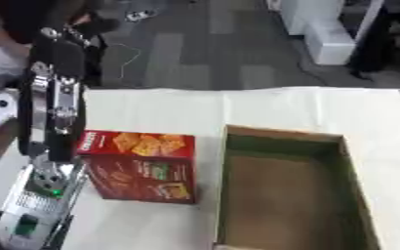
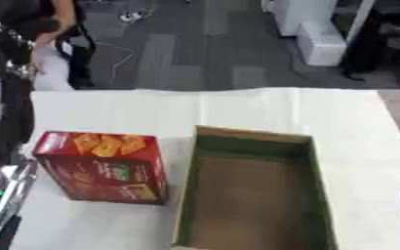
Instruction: Pick up objects on the table and place them in the box.
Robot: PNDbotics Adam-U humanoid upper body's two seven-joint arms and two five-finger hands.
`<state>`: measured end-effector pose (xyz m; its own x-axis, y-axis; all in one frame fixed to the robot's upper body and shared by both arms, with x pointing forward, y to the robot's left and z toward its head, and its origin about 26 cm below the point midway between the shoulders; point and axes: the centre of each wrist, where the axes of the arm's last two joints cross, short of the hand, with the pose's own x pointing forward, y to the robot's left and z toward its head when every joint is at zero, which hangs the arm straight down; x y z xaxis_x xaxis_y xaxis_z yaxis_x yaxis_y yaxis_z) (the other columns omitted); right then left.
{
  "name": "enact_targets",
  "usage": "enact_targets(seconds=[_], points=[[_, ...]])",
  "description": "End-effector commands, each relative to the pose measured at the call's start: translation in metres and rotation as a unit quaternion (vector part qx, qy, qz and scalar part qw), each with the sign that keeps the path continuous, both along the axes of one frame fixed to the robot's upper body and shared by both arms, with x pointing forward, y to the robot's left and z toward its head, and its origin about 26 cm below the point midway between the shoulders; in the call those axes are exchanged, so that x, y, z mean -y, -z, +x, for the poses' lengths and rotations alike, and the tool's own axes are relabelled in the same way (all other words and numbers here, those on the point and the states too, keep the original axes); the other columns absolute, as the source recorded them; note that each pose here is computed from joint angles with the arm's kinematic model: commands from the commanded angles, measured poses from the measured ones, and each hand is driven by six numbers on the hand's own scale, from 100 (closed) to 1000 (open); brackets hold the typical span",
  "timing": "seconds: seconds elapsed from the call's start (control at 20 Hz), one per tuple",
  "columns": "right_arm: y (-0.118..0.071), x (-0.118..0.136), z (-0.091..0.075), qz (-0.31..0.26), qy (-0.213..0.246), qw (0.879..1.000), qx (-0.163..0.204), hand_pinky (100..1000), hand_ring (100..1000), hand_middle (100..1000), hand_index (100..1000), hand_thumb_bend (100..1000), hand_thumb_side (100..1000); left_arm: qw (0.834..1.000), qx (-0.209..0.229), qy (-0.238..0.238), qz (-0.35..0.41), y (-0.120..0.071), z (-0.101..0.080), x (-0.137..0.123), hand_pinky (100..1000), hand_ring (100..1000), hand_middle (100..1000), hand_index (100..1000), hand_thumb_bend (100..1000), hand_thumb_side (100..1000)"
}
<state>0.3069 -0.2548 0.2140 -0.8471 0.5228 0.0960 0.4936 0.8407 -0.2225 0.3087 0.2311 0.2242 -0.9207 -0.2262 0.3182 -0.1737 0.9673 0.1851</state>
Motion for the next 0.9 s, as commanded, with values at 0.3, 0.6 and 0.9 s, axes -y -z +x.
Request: enact_targets(seconds=[0.3,0.6,0.9], points=[[-0.006,0.000,-0.002,-0.011,0.002,1.000,0.008,436,633,725,826,100,874,0.939,-0.017,-0.086,0.333,-0.041,-0.003,-0.027,845,661,763,928,906,390],[-0.006,0.000,-0.002,-0.017,0.001,1.000,0.005,434,631,723,825,100,874,0.774,-0.080,-0.144,0.612,-0.076,-0.006,-0.044,886,864,898,956,947,432],[-0.006,-0.001,-0.002,-0.020,-0.001,1.000,0.004,431,628,721,824,100,873,0.658,-0.119,-0.151,0.728,-0.087,-0.002,-0.046,943,1000,1000,1000,1000,356]])
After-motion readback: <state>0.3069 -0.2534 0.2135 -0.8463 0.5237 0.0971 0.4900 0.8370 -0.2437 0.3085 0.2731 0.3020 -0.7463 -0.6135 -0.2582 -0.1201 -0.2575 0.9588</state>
